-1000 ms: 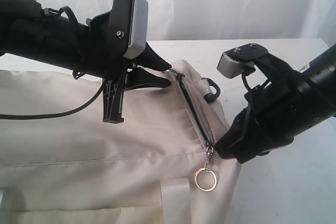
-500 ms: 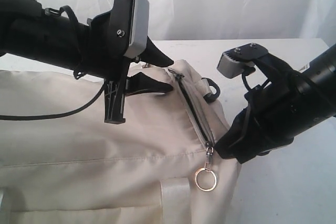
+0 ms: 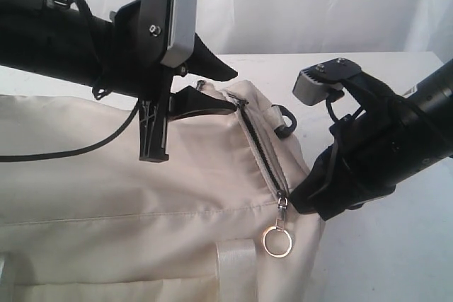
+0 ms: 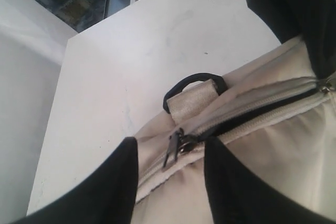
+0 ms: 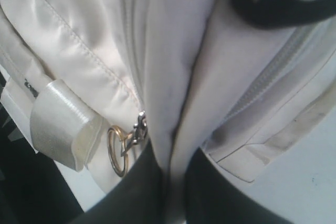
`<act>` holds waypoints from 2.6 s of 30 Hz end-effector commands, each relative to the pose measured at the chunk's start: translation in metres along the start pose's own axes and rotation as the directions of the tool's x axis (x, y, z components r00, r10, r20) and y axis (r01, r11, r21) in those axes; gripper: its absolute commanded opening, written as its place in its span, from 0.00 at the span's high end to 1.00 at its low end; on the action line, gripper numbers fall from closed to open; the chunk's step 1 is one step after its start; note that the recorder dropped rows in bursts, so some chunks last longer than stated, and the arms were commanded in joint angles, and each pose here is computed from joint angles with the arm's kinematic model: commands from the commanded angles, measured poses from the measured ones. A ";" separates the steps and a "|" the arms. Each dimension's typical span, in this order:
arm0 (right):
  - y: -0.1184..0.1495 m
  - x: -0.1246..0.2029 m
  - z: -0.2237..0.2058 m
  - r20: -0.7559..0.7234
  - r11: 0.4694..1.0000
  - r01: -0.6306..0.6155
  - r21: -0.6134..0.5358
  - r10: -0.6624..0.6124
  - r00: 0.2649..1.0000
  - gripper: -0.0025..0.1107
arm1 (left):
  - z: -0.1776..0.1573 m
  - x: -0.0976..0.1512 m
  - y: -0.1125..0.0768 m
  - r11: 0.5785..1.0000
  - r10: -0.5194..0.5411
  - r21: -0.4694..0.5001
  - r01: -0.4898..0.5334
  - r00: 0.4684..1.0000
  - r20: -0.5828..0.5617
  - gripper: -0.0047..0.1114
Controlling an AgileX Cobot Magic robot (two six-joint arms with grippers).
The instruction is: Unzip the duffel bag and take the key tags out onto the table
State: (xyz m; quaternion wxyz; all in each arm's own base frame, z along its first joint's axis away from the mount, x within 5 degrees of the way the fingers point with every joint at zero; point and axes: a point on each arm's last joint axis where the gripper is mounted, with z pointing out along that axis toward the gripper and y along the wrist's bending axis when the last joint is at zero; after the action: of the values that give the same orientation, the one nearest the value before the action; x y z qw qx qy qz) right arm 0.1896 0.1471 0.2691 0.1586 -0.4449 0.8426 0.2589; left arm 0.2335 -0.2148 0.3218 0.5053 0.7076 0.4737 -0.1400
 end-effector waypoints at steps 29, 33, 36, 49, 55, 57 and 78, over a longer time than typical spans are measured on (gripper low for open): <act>-0.001 0.001 0.000 -0.005 1.000 0.024 0.020 -0.024 1.000 0.98 | 0.009 -0.005 -0.002 0.951 0.306 -0.015 -0.309 0.947 -0.096 0.73; -0.001 0.001 0.000 -0.004 0.999 0.024 0.021 -0.024 1.000 0.98 | 0.009 -0.005 -0.002 0.951 0.306 -0.011 -0.308 0.947 -0.093 0.73; -0.001 0.001 0.000 -0.004 0.999 0.024 0.021 -0.024 1.000 0.98 | 0.009 -0.005 -0.003 0.951 0.306 -0.011 -0.308 0.948 -0.092 0.74; -0.001 0.001 0.000 -0.004 0.999 0.024 0.021 -0.024 1.000 0.98 | 0.009 -0.006 -0.004 0.952 0.305 -0.002 -0.306 0.949 -0.084 0.80; -0.001 0.001 0.000 -0.004 0.999 0.024 0.021 -0.024 1.000 0.98 | 0.008 -0.006 -0.004 0.952 0.306 0.000 -0.307 0.949 -0.081 0.80; -0.001 0.001 0.000 -0.004 0.999 0.024 0.021 -0.024 1.000 0.98 | 0.008 -0.006 -0.004 0.952 0.306 0.000 -0.307 0.949 -0.081 0.80; -0.002 0.001 0.000 -0.004 0.999 0.027 0.028 -0.027 1.000 0.98 | -0.019 -0.021 0.017 0.955 0.086 -0.274 -0.113 0.990 -0.109 0.96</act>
State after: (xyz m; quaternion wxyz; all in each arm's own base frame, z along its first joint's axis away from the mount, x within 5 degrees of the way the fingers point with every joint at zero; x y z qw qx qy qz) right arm 0.1915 0.1481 0.2699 0.1698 -0.4380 0.8434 0.2609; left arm 0.2308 -0.2170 0.3347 0.5381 0.7125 0.4497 -0.0253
